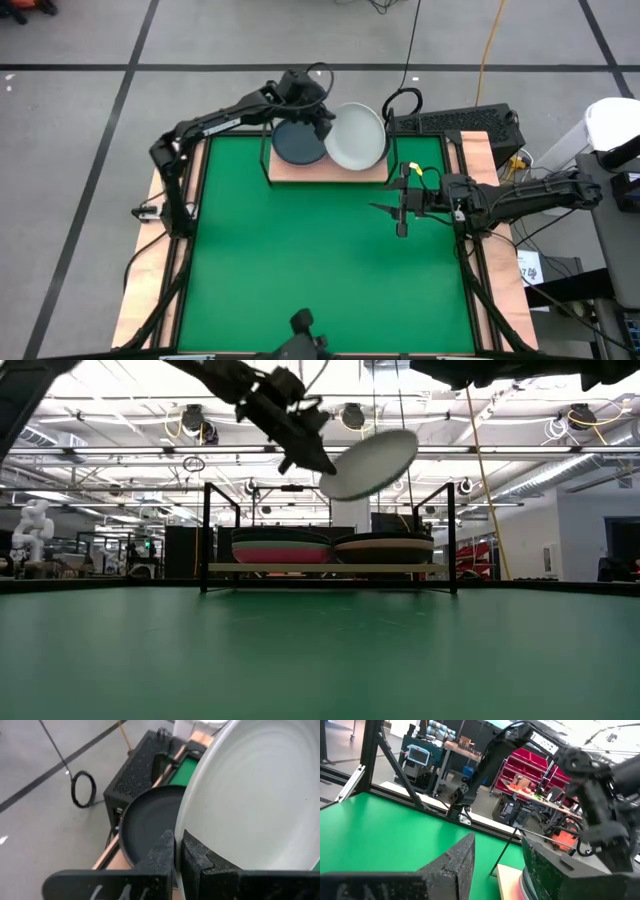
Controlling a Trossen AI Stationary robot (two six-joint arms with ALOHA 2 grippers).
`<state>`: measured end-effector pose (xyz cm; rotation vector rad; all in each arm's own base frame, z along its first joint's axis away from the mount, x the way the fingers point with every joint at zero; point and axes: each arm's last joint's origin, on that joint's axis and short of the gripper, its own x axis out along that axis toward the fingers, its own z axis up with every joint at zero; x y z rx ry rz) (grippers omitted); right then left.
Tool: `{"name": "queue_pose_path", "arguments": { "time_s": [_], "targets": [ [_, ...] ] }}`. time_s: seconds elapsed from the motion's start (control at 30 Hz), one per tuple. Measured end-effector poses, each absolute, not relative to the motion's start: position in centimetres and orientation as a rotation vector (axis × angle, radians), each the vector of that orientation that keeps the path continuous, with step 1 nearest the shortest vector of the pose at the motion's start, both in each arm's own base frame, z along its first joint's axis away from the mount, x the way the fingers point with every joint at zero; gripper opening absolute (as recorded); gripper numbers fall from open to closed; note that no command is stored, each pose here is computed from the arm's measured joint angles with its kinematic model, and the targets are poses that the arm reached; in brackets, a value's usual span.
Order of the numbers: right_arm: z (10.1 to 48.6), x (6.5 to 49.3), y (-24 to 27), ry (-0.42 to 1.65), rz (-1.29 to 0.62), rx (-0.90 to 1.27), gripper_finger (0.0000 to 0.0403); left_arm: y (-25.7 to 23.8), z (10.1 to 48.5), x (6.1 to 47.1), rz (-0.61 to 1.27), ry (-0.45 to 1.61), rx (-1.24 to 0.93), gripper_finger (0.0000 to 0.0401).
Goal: Place and stack plates onto a shelf
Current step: Stack the white plate on top of the black plate on the shelf, then return to Home Position
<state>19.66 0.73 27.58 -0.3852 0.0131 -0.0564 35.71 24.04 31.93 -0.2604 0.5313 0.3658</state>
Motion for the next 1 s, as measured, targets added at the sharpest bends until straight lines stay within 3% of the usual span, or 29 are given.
{"name": "queue_pose_path", "arguments": {
  "time_s": [0.37,0.77,1.0],
  "targets": [
    [27.9,19.7,0.7,-0.016,-0.062,-0.383,0.0144,28.3,27.1,36.9,0.448,0.582,-0.353,0.0010],
    [27.9,19.7,0.7,-0.016,-0.062,-0.383,0.0144,28.2,26.9,37.5,0.443,0.551,-0.357,0.0026],
    [27.9,19.7,0.7,-0.016,-0.062,-0.380,0.0144,27.2,26.9,38.3,0.456,0.561,-0.295,0.0087]
  ]
}}
